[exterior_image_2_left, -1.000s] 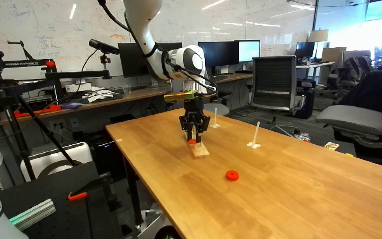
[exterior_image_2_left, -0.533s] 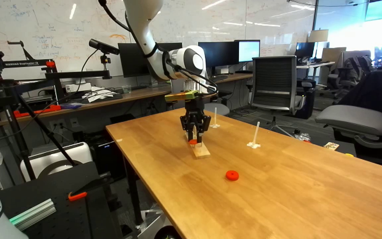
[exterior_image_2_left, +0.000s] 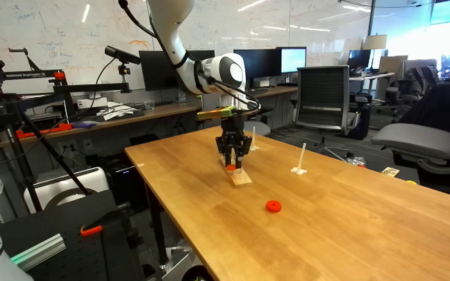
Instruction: Get one of the orange objects on the table and place it on the wooden object
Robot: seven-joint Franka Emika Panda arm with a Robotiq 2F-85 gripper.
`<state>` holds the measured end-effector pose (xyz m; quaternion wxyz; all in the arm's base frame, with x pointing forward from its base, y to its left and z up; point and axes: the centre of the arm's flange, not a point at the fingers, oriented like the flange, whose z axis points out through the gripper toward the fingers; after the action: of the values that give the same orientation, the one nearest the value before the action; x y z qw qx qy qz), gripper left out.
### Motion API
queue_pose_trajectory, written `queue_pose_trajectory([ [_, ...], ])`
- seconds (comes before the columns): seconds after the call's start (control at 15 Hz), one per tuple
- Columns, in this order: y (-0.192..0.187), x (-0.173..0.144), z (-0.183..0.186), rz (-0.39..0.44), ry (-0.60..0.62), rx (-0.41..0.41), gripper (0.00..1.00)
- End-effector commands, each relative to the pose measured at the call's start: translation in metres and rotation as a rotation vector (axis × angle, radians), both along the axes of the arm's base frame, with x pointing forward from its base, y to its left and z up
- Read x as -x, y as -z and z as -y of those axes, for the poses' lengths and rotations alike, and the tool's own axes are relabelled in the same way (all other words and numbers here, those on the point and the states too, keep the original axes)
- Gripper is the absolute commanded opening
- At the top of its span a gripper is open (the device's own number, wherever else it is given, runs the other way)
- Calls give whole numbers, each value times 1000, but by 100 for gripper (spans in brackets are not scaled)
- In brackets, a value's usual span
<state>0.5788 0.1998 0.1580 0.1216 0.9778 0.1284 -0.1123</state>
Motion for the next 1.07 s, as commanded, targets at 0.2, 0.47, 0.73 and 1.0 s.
queue_pose_trajectory([
  [0.2, 0, -10, 0, 37, 6, 9, 18],
  [0.47, -1, -13, 2, 45, 9, 14, 18],
  [0.73, 6, -12, 9, 33, 18, 18, 18],
  [1.0, 11, -11, 11, 20, 25, 20, 69],
])
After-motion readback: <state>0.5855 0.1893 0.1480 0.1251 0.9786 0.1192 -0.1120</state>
